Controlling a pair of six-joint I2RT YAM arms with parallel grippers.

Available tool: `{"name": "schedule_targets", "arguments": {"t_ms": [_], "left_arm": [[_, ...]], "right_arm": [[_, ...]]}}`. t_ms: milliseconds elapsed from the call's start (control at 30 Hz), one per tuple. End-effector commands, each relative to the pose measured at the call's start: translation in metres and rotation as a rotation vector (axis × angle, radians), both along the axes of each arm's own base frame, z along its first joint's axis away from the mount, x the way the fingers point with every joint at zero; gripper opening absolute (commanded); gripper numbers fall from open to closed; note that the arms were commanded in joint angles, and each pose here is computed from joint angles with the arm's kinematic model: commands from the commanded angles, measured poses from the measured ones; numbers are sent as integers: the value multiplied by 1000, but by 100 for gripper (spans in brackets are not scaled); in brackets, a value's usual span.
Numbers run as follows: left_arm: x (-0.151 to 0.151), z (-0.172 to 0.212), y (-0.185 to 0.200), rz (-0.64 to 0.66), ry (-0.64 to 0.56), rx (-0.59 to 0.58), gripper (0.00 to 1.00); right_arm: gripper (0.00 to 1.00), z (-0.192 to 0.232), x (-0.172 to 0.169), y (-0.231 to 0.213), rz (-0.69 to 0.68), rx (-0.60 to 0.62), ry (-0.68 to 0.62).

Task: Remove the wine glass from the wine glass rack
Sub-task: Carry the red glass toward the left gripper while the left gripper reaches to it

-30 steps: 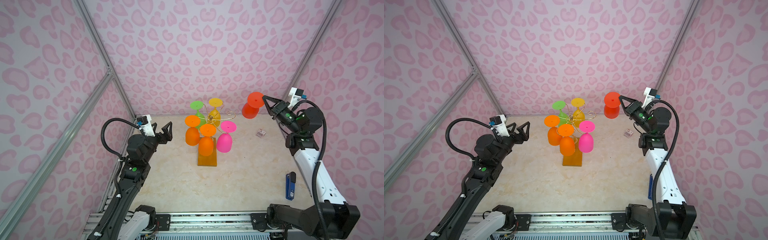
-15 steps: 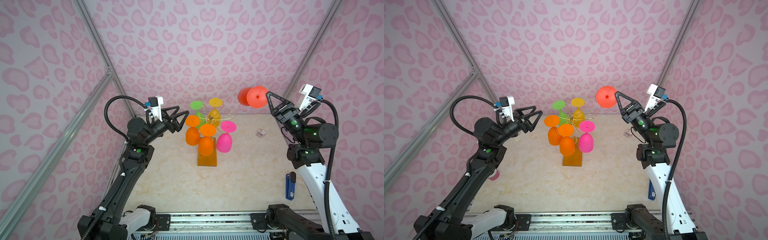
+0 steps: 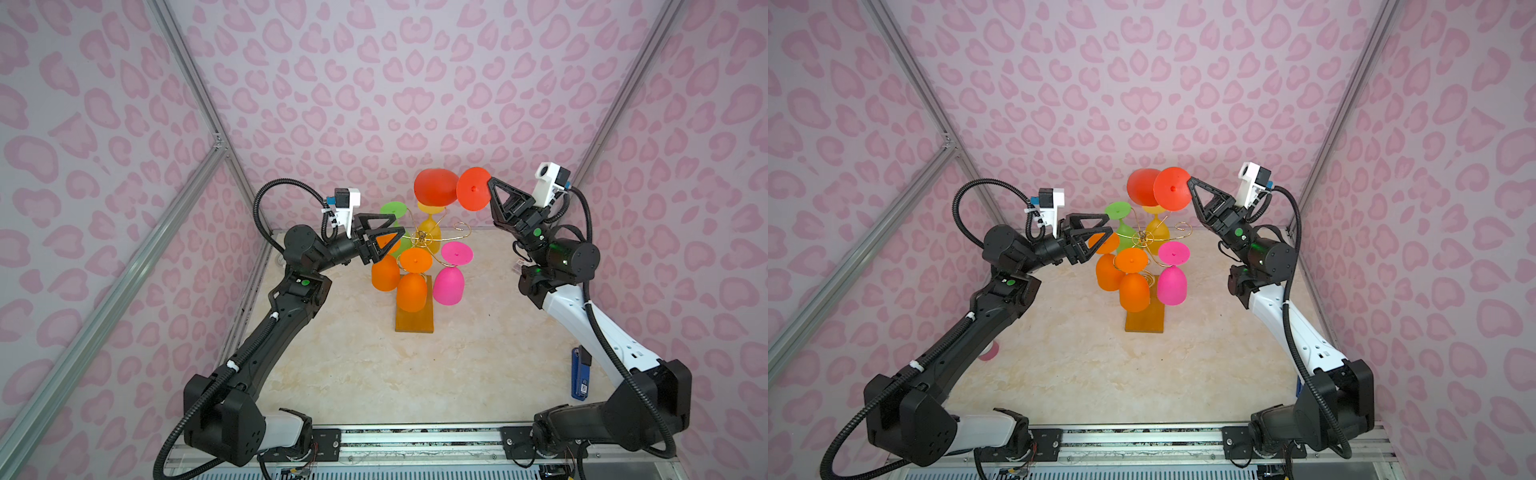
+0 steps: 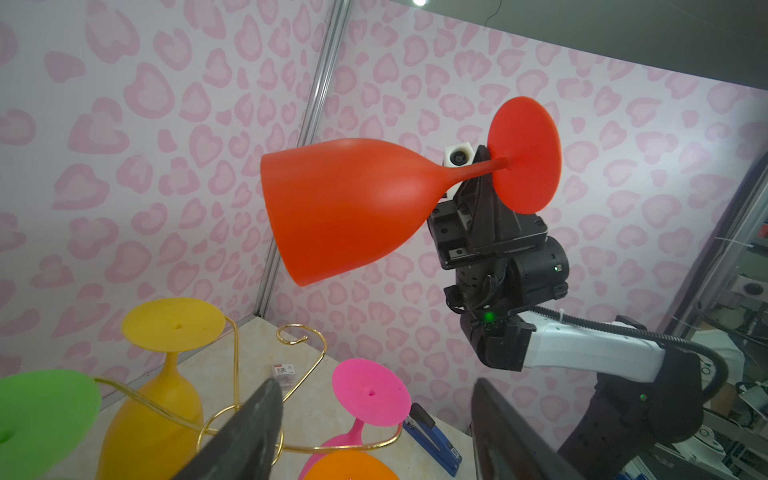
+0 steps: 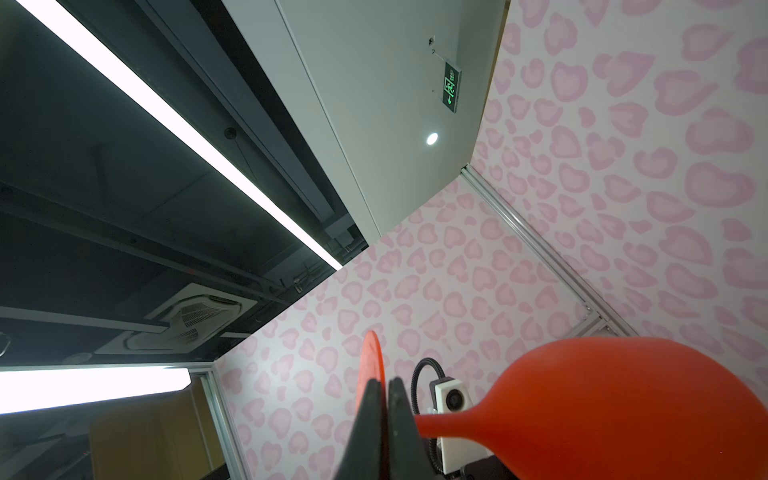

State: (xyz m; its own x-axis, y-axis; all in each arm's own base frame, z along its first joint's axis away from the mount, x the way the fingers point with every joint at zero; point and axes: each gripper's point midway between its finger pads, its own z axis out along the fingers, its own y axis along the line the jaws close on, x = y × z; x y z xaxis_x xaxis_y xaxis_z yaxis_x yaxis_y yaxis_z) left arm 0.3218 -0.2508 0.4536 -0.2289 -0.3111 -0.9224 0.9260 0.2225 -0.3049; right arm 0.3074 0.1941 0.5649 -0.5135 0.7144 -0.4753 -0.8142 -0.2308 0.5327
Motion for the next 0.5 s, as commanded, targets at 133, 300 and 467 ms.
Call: {"name": "schedule_targets", "arguments": {"t_ms": [133, 300, 467], "left_arm": [[-5, 10, -3, -45, -138, -28, 72], [1, 13, -3, -30, -153, -47, 73], [4, 17, -3, -19, -176, -63, 75]], "right_arm": [[0, 14, -29, -4, 178, 135, -73], [0, 5, -30, 2, 209, 119, -46], [0, -5, -26, 6, 220, 114, -11]]}}
